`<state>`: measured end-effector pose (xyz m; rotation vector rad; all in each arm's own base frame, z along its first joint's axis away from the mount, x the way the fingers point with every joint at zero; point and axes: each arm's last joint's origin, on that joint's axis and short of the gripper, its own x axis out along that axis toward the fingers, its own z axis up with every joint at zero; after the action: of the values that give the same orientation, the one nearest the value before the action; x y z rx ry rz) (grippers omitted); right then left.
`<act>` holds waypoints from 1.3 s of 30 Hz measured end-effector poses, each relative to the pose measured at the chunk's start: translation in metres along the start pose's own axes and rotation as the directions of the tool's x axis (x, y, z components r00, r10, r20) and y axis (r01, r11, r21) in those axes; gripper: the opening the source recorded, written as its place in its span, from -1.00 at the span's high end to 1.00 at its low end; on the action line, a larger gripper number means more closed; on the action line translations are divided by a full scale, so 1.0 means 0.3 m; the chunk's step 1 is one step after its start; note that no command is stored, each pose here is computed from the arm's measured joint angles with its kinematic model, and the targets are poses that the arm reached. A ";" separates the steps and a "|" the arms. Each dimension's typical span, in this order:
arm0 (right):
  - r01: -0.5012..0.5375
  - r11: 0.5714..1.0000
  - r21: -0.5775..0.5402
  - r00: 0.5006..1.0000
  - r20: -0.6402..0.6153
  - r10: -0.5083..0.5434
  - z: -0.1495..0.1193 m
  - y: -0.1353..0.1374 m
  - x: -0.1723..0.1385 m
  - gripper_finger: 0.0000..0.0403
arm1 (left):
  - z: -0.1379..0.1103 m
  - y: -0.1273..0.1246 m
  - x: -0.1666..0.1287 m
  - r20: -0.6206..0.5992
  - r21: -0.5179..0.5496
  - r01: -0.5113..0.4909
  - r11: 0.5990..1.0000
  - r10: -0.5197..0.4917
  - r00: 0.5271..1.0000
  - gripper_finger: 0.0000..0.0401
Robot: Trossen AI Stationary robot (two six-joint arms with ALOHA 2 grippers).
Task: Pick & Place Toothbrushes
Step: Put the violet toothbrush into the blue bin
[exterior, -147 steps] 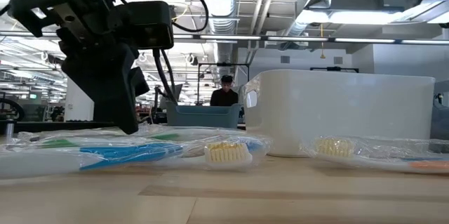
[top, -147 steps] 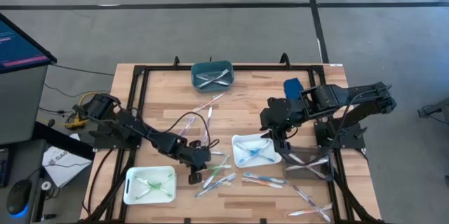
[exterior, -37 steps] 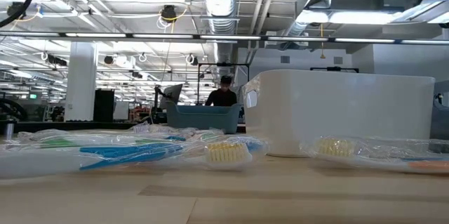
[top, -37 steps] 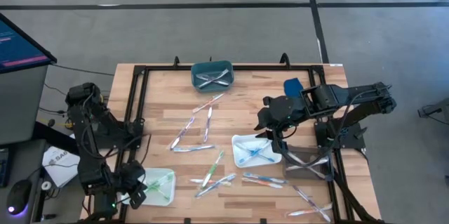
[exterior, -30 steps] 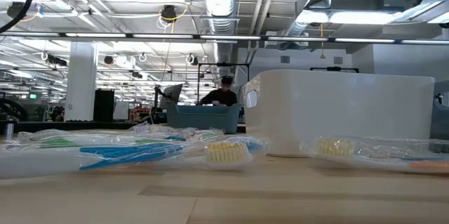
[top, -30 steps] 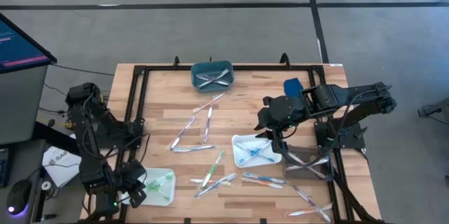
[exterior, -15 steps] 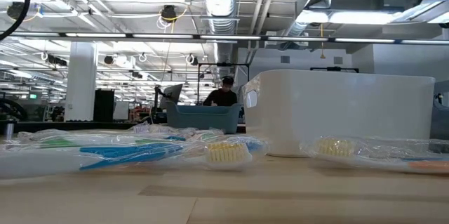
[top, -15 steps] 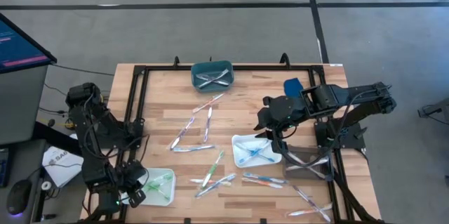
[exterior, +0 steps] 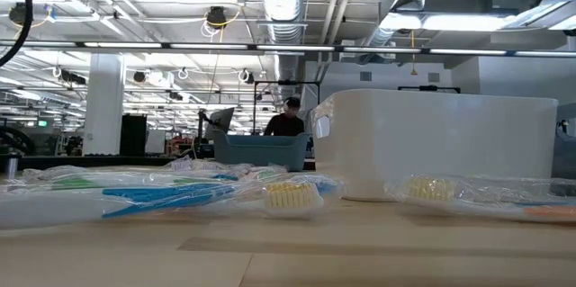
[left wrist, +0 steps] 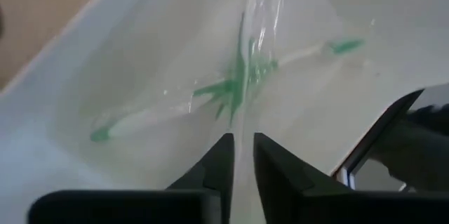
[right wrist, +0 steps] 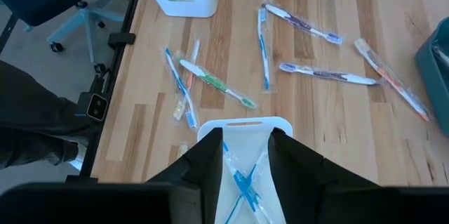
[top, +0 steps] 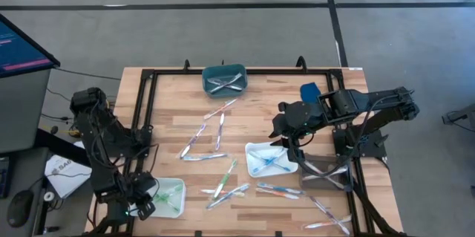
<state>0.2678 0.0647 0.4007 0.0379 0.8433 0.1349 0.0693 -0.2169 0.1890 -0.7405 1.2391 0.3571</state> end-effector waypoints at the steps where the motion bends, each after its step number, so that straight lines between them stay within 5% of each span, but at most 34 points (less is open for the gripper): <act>1: 0.000 1.000 0.000 1.000 0.000 0.000 0.000 0.000 0.000 0.46 | -0.001 0.001 -0.002 -0.020 -0.003 -0.005 1.000 0.005 1.000 0.70; 8: 0.000 1.000 0.000 1.000 0.001 0.000 0.000 0.000 0.000 0.46 | 0.023 0.007 -0.070 -0.048 -0.032 0.081 0.996 -0.082 0.995 0.52; 14: 0.000 1.000 0.002 1.000 0.021 0.000 0.007 -0.002 0.000 0.46 | 0.082 0.014 -0.146 0.157 -0.096 0.272 0.957 -0.256 0.954 0.53; 22: 0.015 1.000 0.016 0.999 0.031 -0.016 0.013 -0.025 0.000 0.46 | 0.216 0.005 -0.204 0.586 -0.091 0.469 0.879 -0.333 0.738 0.55; 26: 0.019 1.000 0.018 0.999 0.031 -0.019 0.014 -0.030 0.000 0.46 | 0.281 0.004 -0.215 0.744 -0.041 0.452 0.891 -0.274 0.609 0.55; 29: 0.019 1.000 0.018 0.999 0.031 -0.019 0.014 -0.030 0.000 0.46 | 0.334 0.004 -0.212 0.803 -0.059 0.417 0.907 -0.205 0.559 0.55; 33: 0.018 1.000 0.025 0.999 0.031 -0.019 0.014 -0.030 0.000 0.46 | 0.405 0.007 -0.198 0.808 -0.138 0.372 0.918 -0.113 0.578 0.55; 39: 0.024 0.999 0.034 0.999 0.040 -0.026 0.018 -0.039 0.000 0.46 | 0.543 0.054 -0.140 0.630 -0.250 0.162 0.955 0.033 0.776 0.55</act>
<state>0.2730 0.0531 0.4032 0.0609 0.8050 0.0964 0.1637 -0.0887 0.2456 -0.8216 0.5192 0.6808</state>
